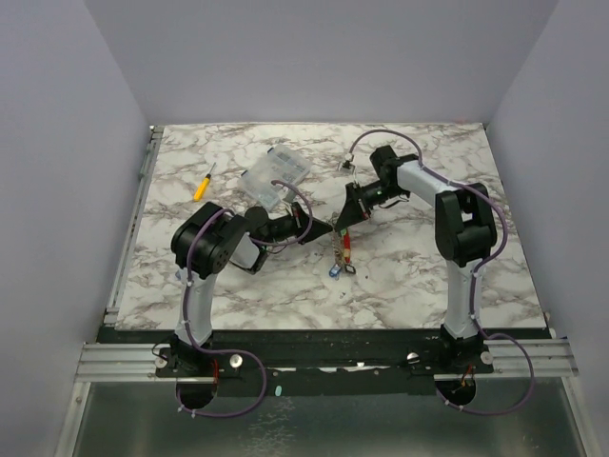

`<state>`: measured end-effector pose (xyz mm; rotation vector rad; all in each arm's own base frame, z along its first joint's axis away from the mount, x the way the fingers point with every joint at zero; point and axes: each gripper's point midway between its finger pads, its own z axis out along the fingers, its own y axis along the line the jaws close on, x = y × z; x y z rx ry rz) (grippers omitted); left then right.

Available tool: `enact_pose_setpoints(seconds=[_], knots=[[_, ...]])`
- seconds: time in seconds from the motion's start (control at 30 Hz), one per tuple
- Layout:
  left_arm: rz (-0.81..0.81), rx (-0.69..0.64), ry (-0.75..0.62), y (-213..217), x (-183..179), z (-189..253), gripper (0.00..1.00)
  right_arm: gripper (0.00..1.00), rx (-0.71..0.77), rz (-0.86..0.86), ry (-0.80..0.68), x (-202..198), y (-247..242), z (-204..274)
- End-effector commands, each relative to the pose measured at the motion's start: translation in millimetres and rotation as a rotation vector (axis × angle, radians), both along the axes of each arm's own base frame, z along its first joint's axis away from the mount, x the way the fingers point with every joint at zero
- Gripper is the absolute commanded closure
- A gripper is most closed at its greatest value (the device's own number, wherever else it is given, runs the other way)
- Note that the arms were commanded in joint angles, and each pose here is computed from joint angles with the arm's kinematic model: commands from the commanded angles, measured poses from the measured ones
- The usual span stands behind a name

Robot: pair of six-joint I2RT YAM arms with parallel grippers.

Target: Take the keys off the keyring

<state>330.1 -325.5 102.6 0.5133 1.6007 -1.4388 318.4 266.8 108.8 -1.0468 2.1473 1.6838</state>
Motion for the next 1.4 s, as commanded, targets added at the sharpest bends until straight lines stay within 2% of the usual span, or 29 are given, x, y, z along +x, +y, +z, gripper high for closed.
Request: enact_pose_setpoints(seconds=[0.0, 0.17, 0.3, 0.6, 0.8, 0.9, 1.0, 1.2, 1.27, 1.37], knots=[[-0.021, -0.165, -0.141, -1, -8, 46, 1.0, 0.99, 0.053, 0.018, -0.019, 2, 10, 12], [-0.007, -0.171, -0.09, 2, -11, 42, 1.0, 0.99, 0.022, 0.015, -0.002, 2, 8, 2], [-0.018, -0.128, -0.105, 11, -27, 35, 1.0, 0.99, -0.003, 0.023, 0.013, -8, 3, -5], [0.014, -0.026, -0.09, 30, -32, 10, 0.98, 0.99, -0.032, 0.026, 0.066, -21, -2, -23], [0.036, 0.051, -0.088, 36, -30, -1, 0.61, 0.99, -0.02, 0.026, 0.094, -27, 0, -29], [0.033, 0.101, -0.101, 38, -31, -6, 0.56, 0.99, -0.019, 0.032, 0.113, -33, 2, -36], [0.002, 0.171, -0.182, 42, -33, -3, 0.54, 0.99, -0.02, 0.04, 0.128, -39, 2, -42], [-0.108, 0.522, -0.517, 52, -20, -15, 0.49, 0.99, -0.01, 0.056, 0.098, -43, 0, -36], [-0.157, 0.542, -0.555, 50, -22, -13, 0.48, 0.99, -0.005, 0.056, 0.086, -41, 1, -31], [-0.209, 0.658, -0.597, 39, -22, -22, 0.49, 0.99, 0.0, 0.064, 0.079, -41, 1, -26]])
